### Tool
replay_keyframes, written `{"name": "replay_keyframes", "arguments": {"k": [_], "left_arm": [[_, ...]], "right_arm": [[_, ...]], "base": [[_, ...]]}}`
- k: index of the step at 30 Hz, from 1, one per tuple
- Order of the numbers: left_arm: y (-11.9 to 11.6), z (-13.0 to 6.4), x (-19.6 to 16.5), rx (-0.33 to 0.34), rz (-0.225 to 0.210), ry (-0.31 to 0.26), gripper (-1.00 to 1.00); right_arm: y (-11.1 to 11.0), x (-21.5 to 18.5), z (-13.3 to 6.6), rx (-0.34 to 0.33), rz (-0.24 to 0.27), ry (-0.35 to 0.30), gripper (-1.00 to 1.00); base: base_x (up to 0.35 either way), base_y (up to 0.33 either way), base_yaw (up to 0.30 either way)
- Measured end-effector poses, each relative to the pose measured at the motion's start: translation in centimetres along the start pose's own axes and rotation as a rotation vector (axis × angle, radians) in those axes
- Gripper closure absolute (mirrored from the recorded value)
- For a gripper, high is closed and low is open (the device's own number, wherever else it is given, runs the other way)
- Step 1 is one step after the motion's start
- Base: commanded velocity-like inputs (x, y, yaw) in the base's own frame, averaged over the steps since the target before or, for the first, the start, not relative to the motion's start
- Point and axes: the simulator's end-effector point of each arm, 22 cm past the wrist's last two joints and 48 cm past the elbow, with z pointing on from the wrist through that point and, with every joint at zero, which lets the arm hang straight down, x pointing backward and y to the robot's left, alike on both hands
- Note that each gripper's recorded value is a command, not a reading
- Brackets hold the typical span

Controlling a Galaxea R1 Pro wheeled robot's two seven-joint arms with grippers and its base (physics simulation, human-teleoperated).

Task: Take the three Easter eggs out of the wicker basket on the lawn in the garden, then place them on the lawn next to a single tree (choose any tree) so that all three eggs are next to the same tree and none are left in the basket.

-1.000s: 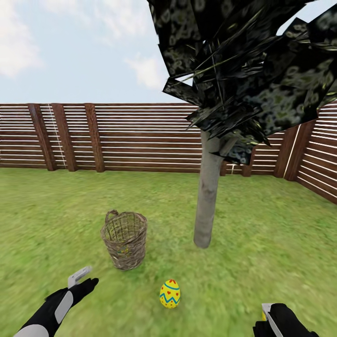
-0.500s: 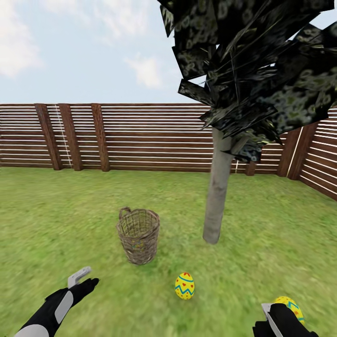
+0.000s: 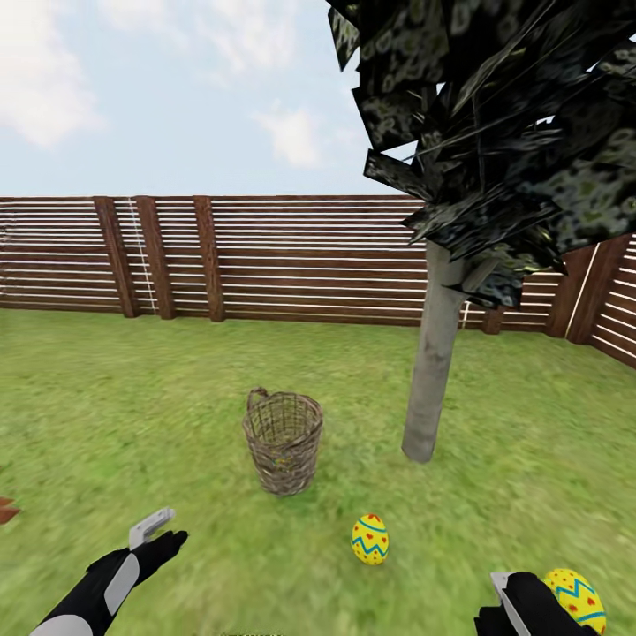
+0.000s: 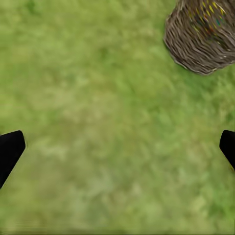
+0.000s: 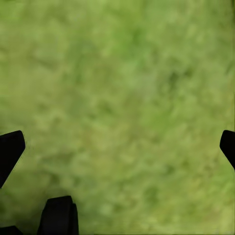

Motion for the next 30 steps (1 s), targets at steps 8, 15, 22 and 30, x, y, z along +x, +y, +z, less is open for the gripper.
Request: {"name": "replay_keyframes", "arguments": {"k": [8,15,22,30], "left_arm": [[-0.1,0.0,0.1,0.001,-0.001,0.002,-1.0],[-0.4,0.1,0.5,0.006,-0.003,0.008,-1.0],[-0.8,0.2,1.5,0.011,-0.005,0.024,-1.0],[-0.9,0.2,1.6,0.011,-0.006,0.027,-1.0]], "right_arm": [[0.0,0.0,0.0,0.0,0.0,0.0,-1.0],[0.0,0.0,0.0,-0.001,0.001,0.0,-1.0],[0.0,0.0,0.0,-0.001,0.001,0.0,-1.0],[0.0,0.0,0.0,0.0,0.0,0.0,-1.0]], "base": [[0.0,0.0,0.295],[0.0,0.0,0.297],[0.0,0.0,0.297],[0.0,0.0,0.297]]}}
